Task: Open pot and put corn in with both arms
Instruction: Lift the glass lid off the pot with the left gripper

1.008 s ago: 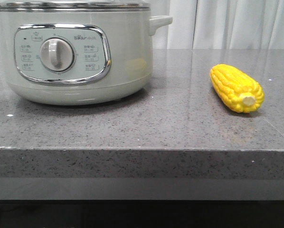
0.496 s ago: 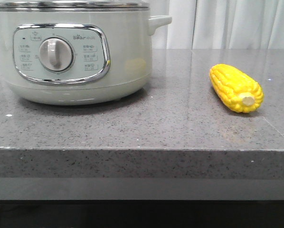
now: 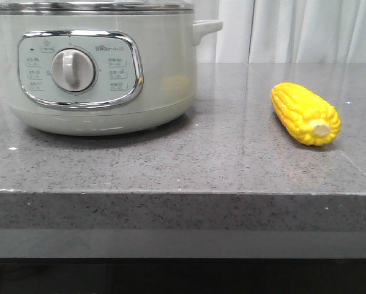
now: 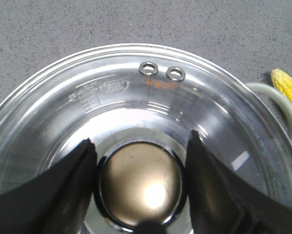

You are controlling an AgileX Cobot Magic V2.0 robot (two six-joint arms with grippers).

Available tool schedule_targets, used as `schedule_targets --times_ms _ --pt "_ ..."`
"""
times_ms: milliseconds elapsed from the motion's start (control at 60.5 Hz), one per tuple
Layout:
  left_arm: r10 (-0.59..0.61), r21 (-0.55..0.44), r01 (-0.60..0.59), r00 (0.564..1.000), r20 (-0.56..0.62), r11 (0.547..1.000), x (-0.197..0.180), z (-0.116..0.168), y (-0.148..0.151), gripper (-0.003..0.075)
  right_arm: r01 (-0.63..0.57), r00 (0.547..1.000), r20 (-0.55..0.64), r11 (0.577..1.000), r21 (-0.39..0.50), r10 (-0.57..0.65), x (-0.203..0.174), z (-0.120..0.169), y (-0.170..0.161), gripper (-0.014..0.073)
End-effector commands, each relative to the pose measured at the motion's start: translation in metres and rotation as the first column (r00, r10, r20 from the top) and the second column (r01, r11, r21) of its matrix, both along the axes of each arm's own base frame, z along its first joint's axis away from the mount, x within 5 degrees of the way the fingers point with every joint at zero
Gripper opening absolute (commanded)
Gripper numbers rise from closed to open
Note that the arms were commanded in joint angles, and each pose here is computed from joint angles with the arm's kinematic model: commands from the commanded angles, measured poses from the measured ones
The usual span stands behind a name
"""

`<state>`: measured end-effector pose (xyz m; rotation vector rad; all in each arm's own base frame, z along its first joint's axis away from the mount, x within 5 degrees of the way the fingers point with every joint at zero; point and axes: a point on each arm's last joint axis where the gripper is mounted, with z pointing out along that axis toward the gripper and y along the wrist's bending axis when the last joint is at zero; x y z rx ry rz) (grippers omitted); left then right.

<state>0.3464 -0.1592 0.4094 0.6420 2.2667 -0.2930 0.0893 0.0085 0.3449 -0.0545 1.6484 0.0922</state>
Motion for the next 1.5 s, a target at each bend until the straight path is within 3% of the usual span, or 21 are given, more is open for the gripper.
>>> schedule_targets --times_ms 0,198,611,1024,1239,1487 --pt "-0.010 -0.064 0.015 0.997 0.072 0.998 -0.014 0.028 0.001 0.0248 0.024 0.996 0.087 1.000 -0.003 -0.024 0.001 0.014 -0.002 0.0592" --pt "-0.007 -0.050 0.011 0.997 0.077 0.999 -0.014 0.028 0.002 0.0155 0.024 0.996 0.087 1.000 -0.003 -0.024 0.001 0.014 -0.002 0.0592" --pt "-0.010 -0.078 0.022 0.987 0.161 0.997 -0.024 0.066 0.006 0.0149 0.024 0.996 0.087 1.000 -0.003 -0.024 0.001 0.014 -0.002 0.0592" --pt "-0.016 -0.102 0.041 0.972 0.236 0.994 -0.085 0.108 0.032 0.0149 0.023 0.996 0.083 1.000 -0.003 -0.023 0.001 0.014 -0.002 0.0592" --pt "-0.019 -0.097 0.041 0.977 0.214 0.994 -0.128 0.096 0.050 0.0149 0.020 0.999 0.048 1.000 -0.005 -0.019 0.006 0.011 -0.002 0.0592" --pt "-0.004 -0.104 0.026 0.979 0.202 0.994 -0.183 0.056 0.075 0.0149 0.014 0.997 -0.073 1.000 -0.010 -0.014 0.028 -0.002 -0.001 0.0592"
